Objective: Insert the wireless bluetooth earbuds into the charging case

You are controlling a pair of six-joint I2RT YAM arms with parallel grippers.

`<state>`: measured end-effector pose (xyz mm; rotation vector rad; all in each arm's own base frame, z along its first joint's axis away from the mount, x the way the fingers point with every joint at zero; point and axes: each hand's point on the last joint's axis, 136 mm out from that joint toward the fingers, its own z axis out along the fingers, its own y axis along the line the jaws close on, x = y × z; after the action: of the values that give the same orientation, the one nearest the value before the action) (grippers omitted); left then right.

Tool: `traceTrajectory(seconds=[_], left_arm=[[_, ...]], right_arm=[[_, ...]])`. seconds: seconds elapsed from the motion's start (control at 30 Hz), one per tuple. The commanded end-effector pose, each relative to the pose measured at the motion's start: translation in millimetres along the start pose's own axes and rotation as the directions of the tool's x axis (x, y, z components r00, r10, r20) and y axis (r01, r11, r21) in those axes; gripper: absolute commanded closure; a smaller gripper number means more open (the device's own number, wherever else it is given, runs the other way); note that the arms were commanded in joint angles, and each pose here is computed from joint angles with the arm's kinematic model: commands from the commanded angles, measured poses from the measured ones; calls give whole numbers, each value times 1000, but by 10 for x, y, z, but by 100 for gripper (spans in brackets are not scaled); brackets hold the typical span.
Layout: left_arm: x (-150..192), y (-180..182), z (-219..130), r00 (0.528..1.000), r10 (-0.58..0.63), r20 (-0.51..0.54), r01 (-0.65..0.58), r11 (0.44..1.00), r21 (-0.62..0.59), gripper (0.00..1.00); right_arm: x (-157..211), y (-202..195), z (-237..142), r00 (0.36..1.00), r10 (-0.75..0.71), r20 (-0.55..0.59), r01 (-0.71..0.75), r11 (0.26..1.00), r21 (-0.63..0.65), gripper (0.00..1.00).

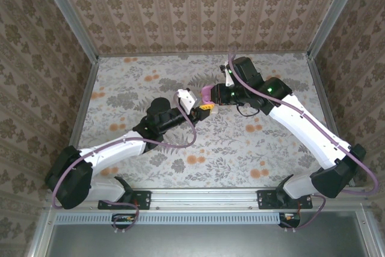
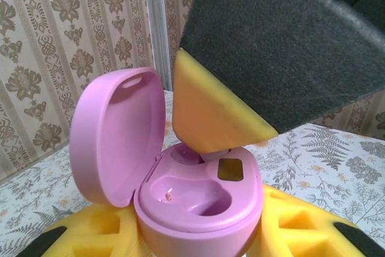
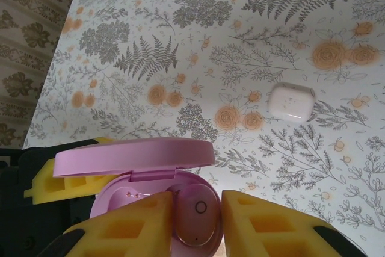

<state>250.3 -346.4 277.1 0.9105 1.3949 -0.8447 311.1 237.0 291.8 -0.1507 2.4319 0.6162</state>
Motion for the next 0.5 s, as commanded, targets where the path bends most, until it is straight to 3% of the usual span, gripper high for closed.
traceTrajectory(seconds=[0.0,0.47], left_arm=[[-294,-3,18,996,33,81,-33,999,-1,68],[-312,-10,12,996,36,85,-36,999,-1,68]], right_arm=[[33,94,-72,1000,-17,-7,17,999,-49,69],[6,103,-230,999,-18,33,20,998,-61,66]])
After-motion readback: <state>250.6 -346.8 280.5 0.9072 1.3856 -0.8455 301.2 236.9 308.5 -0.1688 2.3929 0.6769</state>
